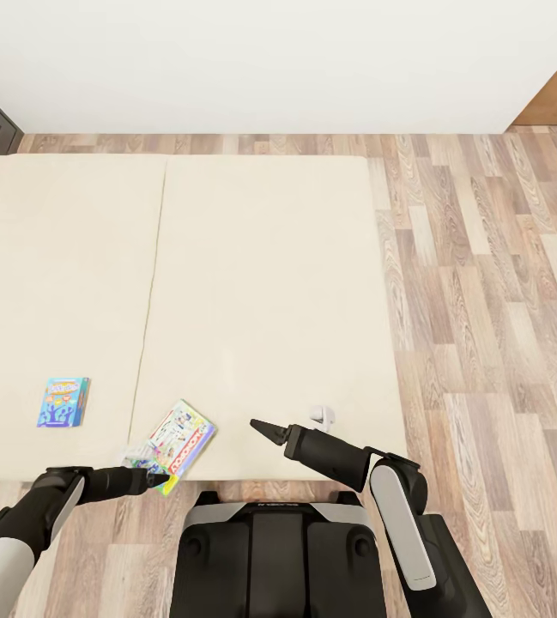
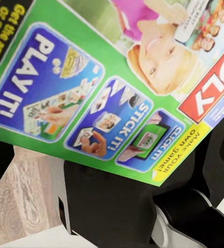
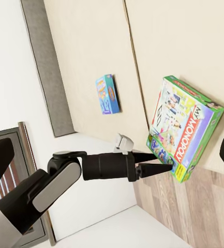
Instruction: Put all the toys in the child's room - the three board games (two on the bed and one on the table), the two jigsaw puzzles on the table, and the tennis ball on the table - inside the toy box on the table in the child's room.
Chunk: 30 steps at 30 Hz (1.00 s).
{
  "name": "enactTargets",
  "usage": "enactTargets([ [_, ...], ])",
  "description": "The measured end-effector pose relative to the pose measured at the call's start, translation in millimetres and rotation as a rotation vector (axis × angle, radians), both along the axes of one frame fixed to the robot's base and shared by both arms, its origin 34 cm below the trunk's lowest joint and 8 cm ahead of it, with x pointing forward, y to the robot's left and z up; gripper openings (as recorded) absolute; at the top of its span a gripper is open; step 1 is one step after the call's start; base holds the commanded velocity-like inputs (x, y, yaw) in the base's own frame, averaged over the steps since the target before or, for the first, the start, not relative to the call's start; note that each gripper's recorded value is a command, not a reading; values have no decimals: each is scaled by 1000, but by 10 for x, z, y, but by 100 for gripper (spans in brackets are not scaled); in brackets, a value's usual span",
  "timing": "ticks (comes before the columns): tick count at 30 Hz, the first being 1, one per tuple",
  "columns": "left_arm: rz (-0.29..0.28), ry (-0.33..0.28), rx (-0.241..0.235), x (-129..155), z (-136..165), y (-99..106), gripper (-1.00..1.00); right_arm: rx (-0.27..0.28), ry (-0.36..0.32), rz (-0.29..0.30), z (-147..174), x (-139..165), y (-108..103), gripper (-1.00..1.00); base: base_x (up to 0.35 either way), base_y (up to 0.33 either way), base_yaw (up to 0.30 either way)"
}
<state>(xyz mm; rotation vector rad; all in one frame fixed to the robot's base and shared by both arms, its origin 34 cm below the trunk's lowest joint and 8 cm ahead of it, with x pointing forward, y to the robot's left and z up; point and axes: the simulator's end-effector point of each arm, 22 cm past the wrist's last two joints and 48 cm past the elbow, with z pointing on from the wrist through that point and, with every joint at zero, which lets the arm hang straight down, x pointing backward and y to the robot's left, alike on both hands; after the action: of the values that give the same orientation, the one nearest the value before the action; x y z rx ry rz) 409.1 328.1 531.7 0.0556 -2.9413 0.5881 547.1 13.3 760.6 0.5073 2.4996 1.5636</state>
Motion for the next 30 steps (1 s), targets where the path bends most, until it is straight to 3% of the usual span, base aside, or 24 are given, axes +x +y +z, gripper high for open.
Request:
enactTargets([
  [11, 3, 0, -5, 6, 7, -8, 100, 0, 0, 0, 0, 0, 1, 100, 0, 0, 0],
  [20, 11, 1, -66, 14, 64, -127, 100, 0, 0, 0, 1, 0, 2, 100, 0, 0, 0],
  [30, 25, -5, -88, 38, 89, -161, 100, 1, 0, 0, 2, 1, 4, 100, 0, 0, 0],
])
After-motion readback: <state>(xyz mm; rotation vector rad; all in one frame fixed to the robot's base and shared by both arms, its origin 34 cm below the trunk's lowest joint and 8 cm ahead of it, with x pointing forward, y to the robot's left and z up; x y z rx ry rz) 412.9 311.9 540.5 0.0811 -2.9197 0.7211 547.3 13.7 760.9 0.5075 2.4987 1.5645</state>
